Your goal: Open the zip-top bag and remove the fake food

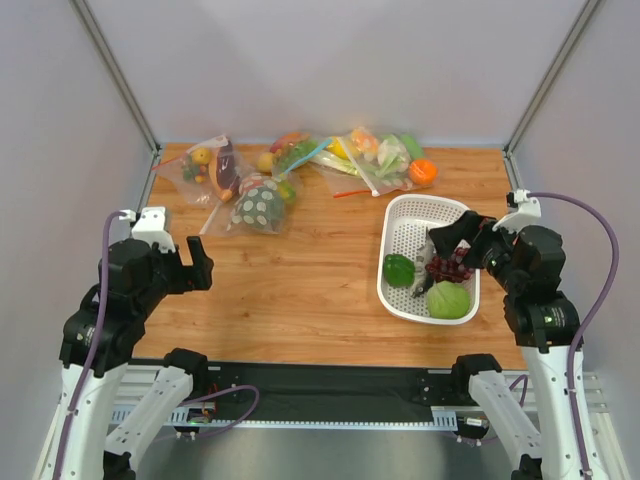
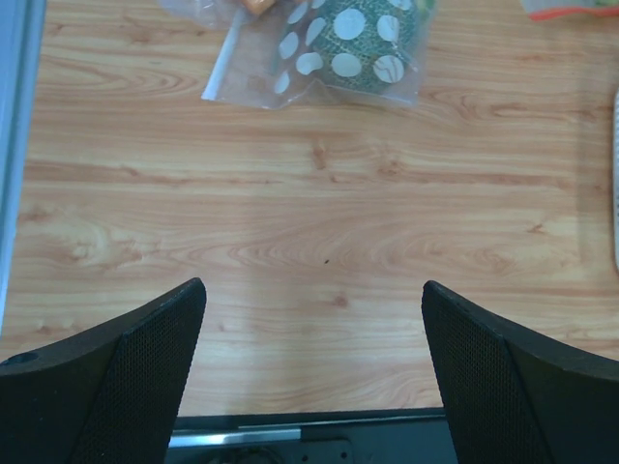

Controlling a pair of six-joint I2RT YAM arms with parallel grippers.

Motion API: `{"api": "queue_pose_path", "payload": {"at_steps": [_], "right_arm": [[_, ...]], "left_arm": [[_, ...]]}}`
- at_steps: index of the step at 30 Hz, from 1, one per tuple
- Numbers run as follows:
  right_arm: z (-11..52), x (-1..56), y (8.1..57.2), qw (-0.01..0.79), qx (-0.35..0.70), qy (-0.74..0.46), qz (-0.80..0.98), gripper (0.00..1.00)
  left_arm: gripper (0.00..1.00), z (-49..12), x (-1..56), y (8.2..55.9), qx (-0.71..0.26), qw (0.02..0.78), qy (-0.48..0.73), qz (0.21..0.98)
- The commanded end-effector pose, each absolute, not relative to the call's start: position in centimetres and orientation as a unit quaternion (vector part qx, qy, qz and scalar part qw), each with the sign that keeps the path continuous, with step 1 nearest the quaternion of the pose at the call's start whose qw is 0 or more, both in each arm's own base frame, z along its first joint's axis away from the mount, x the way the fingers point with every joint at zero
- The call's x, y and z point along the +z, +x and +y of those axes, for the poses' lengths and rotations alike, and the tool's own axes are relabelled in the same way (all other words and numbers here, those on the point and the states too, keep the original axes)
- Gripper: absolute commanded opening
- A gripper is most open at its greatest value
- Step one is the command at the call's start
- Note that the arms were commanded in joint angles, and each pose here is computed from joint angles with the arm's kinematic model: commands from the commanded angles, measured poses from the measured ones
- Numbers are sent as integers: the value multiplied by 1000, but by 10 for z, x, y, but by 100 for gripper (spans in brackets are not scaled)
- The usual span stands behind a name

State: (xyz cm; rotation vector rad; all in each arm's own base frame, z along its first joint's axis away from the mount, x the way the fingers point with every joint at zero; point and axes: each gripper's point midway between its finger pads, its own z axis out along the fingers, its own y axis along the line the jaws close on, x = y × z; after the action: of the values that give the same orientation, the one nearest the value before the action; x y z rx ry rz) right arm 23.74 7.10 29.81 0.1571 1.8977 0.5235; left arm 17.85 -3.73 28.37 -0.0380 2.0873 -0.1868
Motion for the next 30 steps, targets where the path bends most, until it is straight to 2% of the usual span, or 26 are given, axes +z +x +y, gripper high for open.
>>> {"api": "queue_pose_path", "payload": {"at_steps": [1, 7, 13, 22, 30], "right_arm": [[78, 316, 238, 562, 239, 49, 790, 100], [76, 314, 230, 570, 240, 56, 784, 100], [74, 311, 228, 564, 229, 51, 792, 100], [79, 303, 227, 548, 243, 48, 799, 100], [82, 282, 231, 526, 245, 44, 813, 100]], "left_arm": [[99, -18, 288, 173, -35, 503, -45, 862], [99, -20, 300, 171, -43, 517, -28, 854], [99, -48, 293, 184, -103, 513, 0, 852], [90, -72, 258, 264, -104, 452, -36, 885], [91, -120, 232, 322, -126, 434, -10, 892]]}}
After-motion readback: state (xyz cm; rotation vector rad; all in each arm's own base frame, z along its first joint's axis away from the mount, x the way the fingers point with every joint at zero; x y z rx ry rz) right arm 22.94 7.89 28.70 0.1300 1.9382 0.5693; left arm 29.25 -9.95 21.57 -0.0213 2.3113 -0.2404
